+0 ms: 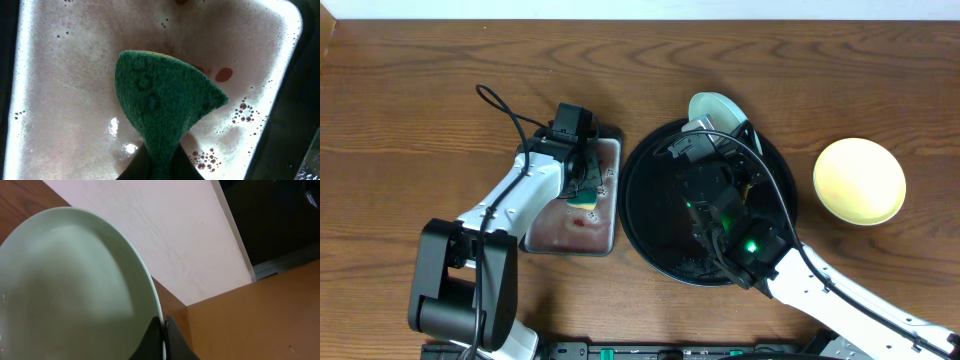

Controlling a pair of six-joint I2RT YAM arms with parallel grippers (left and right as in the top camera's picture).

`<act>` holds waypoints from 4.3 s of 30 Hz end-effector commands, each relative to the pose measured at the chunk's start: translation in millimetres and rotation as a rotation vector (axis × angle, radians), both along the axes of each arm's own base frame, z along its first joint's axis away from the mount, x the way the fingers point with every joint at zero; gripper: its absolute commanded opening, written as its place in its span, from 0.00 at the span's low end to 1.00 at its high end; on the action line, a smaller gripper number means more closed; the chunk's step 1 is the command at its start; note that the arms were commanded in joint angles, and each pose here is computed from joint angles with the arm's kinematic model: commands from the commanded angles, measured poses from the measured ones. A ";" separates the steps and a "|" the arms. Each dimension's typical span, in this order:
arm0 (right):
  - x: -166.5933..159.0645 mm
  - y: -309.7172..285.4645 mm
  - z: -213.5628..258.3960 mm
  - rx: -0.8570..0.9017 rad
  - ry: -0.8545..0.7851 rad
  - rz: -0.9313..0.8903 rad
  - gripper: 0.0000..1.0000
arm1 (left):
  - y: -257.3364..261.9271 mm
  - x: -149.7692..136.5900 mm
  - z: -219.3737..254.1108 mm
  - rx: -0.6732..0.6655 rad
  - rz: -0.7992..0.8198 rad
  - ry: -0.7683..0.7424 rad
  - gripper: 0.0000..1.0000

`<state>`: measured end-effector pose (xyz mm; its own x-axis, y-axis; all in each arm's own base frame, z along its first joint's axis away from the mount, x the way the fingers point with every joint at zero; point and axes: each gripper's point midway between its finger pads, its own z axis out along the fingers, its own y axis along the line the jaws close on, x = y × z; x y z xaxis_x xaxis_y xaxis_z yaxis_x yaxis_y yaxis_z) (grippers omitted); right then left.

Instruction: Clean dirty plates on tray and stack at the side

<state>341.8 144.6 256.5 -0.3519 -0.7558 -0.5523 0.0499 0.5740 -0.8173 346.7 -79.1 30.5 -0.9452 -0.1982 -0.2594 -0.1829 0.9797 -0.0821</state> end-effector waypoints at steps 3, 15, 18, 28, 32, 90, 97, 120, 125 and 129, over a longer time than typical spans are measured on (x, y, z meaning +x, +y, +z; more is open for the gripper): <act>-1.8 -3.5 13.7 0.011 -0.030 -0.021 0.01 | 2.4 -2.2 -2.9 0.010 -0.009 0.007 0.08; -1.3 -4.7 13.8 0.015 -0.032 -0.026 0.01 | 2.5 -22.4 -45.2 0.051 -0.166 0.140 0.08; -1.3 -4.8 13.7 0.015 -0.031 -0.026 0.01 | 4.1 -28.7 -59.9 0.059 -0.166 0.187 0.07; -1.3 -4.8 13.7 0.019 -0.033 -0.027 0.01 | -0.8 -8.8 0.4 0.031 -0.164 0.013 0.07; -1.2 -4.9 13.7 0.025 -0.035 -0.028 0.01 | -3.1 0.3 28.4 0.016 -0.162 -0.083 0.08; 10.2 -46.5 -22.6 0.156 0.116 -0.047 0.01 | 2.0 -19.4 52.8 -0.004 -0.097 -0.072 0.75; 9.4 -36.3 -20.4 0.067 0.135 0.002 0.01 | 2.0 -19.3 52.8 -0.004 -0.097 -0.072 0.75; -21.0 -95.0 -133.1 1.043 0.307 -0.488 0.01 | 2.0 -19.3 52.7 -0.004 -0.097 -0.072 0.75; -0.7 -86.7 -122.5 1.027 0.255 -0.367 0.01 | 2.1 -20.3 52.3 -0.004 -0.097 -0.068 0.75; 20.1 -69.7 -99.2 1.044 0.205 -0.218 0.01 | 2.4 -21.1 51.8 -0.009 -0.076 -0.062 0.75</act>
<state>353.7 63.6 146.1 -0.6010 0.1771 -0.7793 0.2300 0.9722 0.0436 327.5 -76.4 84.2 -0.9377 -0.1088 -0.3301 -0.0830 0.9923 -0.0915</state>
